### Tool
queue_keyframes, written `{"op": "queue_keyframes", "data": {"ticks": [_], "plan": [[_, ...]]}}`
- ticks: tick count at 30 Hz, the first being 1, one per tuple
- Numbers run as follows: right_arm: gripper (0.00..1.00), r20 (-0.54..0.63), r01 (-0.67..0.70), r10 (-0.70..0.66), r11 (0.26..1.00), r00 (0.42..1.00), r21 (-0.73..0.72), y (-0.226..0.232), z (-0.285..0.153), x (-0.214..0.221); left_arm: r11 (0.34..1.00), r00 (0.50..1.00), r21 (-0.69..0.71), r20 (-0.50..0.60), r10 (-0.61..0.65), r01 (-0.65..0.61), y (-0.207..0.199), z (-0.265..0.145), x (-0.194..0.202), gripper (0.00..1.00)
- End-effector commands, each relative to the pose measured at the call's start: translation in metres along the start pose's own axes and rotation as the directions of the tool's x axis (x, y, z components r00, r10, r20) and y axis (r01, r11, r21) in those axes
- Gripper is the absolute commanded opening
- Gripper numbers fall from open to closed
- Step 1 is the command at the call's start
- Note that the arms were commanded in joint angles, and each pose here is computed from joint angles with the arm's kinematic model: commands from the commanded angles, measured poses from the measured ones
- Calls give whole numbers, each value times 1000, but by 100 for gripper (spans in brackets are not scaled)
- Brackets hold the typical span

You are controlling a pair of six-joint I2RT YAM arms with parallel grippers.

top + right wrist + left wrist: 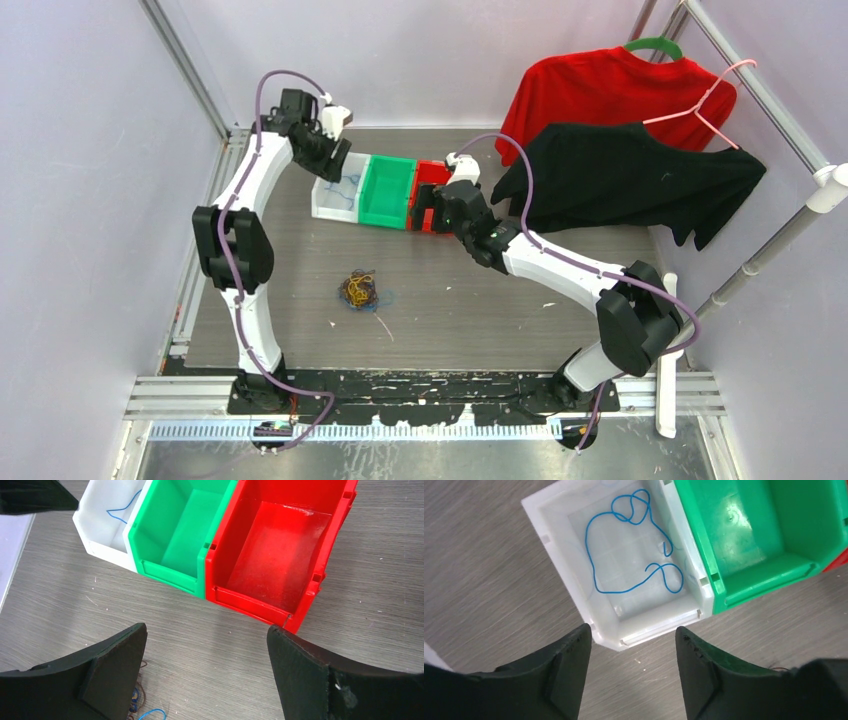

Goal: Untangle the cables
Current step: Place the cable in the bin, then untie the cable.

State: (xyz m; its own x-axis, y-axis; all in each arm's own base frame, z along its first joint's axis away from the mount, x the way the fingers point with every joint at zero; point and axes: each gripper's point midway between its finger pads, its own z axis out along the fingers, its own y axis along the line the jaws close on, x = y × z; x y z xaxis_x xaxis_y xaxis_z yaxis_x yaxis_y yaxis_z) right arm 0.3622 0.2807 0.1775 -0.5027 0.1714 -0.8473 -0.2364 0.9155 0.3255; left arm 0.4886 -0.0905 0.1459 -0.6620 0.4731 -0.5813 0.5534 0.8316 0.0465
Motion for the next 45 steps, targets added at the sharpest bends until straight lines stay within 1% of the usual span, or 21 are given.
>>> {"op": "queue_keyframes", "data": {"ticks": [1,4,7,9,12,15,16,20,21,26,30,33,38,42,45], "plan": [[94,79,-35,39,998,996,-43,12,-11,-33,1000,999,27,-39,-1,2,-9,-31,-6,64],[94,84,-36,39,998,996,-45,11,-14,-36,1000,999,19,-45,-7,8,-10,-44,-6,64],[94,69,-34,37,999,997,-42,10,-13,-32,998,998,69,-64,-8,12,-24,-60,2,64],[93,38,-37,39,997,999,-63,14,-13,-25,988,996,155,-94,-6,21,-45,-72,15,64],[91,-16,-29,27,991,999,-130,30,-16,-7,953,988,299,-153,-14,60,-82,-90,44,61],[89,-48,-26,18,985,999,-172,38,-21,8,889,977,448,-215,1,97,-126,-101,87,57],[89,-54,-33,24,983,998,-179,38,-22,12,872,975,482,-220,22,89,-140,-104,98,56],[85,-74,-51,38,982,996,-182,34,-25,22,842,967,538,-231,107,35,-181,-106,128,52],[84,-77,-51,38,982,996,-183,34,-26,24,840,968,543,-219,126,13,-189,-108,129,51],[77,-91,-55,39,983,995,-177,29,-30,30,834,979,551,-157,127,-20,-210,-102,115,44],[72,-99,-62,46,983,994,-172,26,-34,34,832,981,552,-124,152,-59,-220,-92,104,42],[71,-94,-66,52,986,994,-156,19,-39,36,826,971,556,-129,199,-96,-227,-80,103,41],[71,-72,-90,80,986,994,-142,9,-52,35,818,952,566,-182,246,-103,-226,-59,110,40],[70,-74,-93,84,987,994,-132,3,-57,38,791,939,603,-204,277,-103,-229,-60,114,39],[69,-73,-95,86,987,994,-130,1,-59,38,782,933,612,-199,299,-119,-230,-61,118,37]]}}
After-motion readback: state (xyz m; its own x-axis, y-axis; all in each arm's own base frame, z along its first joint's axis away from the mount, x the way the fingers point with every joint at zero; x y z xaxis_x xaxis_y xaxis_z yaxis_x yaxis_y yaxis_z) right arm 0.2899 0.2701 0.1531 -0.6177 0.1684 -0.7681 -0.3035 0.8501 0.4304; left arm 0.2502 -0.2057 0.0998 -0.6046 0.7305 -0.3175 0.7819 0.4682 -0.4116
